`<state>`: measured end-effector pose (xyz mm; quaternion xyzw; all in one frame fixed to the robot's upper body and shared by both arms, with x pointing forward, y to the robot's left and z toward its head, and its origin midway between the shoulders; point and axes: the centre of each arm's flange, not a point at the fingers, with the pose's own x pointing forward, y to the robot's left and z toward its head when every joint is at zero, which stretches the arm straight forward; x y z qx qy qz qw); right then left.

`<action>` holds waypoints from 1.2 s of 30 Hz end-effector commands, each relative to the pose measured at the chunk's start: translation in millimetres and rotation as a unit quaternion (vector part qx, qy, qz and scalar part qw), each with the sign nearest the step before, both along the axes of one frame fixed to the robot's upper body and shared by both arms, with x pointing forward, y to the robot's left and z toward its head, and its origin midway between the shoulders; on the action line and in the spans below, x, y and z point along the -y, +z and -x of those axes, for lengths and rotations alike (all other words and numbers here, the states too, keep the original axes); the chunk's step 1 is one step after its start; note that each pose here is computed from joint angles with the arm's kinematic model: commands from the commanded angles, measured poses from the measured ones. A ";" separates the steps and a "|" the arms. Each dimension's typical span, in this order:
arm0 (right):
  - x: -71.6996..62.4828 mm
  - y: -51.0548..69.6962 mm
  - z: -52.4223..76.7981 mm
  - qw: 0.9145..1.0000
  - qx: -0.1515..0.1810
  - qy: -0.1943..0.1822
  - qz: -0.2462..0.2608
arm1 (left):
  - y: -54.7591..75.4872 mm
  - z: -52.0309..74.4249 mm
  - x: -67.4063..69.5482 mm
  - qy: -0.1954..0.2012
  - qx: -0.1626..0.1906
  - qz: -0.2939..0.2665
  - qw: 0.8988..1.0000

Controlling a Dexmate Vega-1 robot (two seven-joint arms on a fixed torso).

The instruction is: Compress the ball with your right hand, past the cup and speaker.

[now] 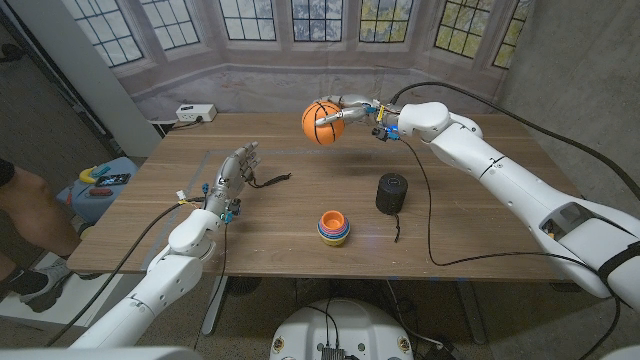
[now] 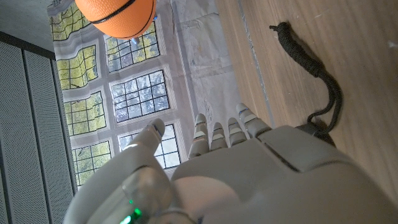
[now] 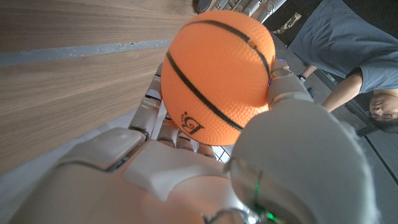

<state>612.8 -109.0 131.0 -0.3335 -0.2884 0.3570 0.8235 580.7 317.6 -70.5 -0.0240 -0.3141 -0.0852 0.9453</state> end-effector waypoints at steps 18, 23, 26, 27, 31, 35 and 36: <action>35.0 -6.5 -11.5 0.995 -0.036 0.018 -0.089 | 7.6 -8.6 -1.3 -0.002 -0.004 -0.001 1.000; 42.5 -9.5 -11.6 0.994 -0.041 0.017 -0.101 | 6.6 -8.6 -1.2 -0.003 -0.006 0.002 1.000; 47.2 -11.9 -11.2 0.993 -0.039 0.015 -0.111 | 6.0 -8.7 -0.9 -0.004 -0.007 0.002 1.000; 48.9 -13.1 -11.5 0.992 -0.043 0.016 -0.118 | 6.0 -8.8 -0.6 -0.004 -0.007 0.002 1.000; 55.3 -16.9 -12.3 0.990 -0.046 0.018 -0.131 | 5.9 -9.0 -0.2 -0.006 -0.007 0.001 1.000; 61.9 -21.1 -13.9 0.987 -0.051 0.017 -0.153 | 6.4 -8.8 -0.2 -0.006 -0.006 0.000 1.000; 63.6 -22.2 -14.4 0.986 -0.052 0.018 -0.158 | 6.6 -8.7 -0.2 -0.006 -0.006 0.000 1.000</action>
